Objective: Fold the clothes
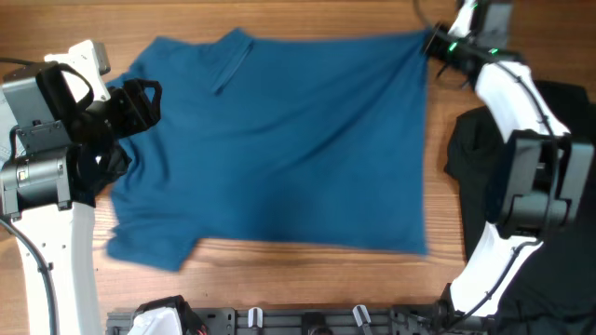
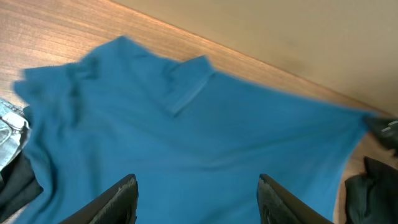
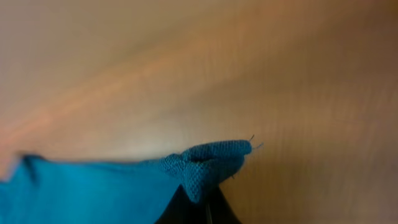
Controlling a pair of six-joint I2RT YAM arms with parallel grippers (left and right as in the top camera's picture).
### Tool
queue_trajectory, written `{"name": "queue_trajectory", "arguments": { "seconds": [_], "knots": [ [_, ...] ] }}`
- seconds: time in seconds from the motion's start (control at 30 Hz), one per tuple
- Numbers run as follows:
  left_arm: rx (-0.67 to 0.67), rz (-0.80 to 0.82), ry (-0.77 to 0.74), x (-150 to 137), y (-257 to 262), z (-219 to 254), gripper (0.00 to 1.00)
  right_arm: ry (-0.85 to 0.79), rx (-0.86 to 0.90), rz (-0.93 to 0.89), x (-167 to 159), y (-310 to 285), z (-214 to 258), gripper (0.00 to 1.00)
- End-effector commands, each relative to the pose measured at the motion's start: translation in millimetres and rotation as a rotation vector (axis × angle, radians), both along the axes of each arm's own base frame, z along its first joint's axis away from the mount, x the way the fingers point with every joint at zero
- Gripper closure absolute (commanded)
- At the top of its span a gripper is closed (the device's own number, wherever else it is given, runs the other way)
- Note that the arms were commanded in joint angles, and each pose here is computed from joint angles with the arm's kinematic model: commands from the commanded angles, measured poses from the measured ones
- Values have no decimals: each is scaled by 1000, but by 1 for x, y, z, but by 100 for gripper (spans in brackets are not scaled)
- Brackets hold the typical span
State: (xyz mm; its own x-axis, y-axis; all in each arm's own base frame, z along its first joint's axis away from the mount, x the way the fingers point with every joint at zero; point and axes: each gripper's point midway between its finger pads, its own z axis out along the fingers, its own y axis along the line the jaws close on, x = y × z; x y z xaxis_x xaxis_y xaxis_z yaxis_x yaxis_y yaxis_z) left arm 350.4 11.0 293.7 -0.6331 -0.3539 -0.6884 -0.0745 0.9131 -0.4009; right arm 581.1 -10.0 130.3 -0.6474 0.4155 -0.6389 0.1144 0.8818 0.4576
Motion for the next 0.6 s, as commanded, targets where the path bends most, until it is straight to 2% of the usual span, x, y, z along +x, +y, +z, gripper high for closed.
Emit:
{"name": "queue_trajectory", "arguments": {
  "seconds": [0.0,0.03,0.17,0.3,0.43,0.5,0.57],
  "knots": [
    [15,-15,-22,-2,-2,6,38,-88,33,-56,14,-20,26,20],
    [14,-15,-17,-2,-2,6,39,-75,35,-55,13,-19,24,1],
    [36,21,44,-10,4,-6,36,55,41,-62,-16,-22,16,0],
    [191,203,306,-49,44,-50,32,134,14,-27,-73,-15,65,0],
    [101,302,643,-89,53,-119,35,211,69,27,-141,7,110,0],
    [17,278,818,-109,43,-171,41,332,89,27,-173,12,102,1],
    [-2,265,917,-122,38,-204,41,430,99,29,-192,15,84,1]
  ]
}}
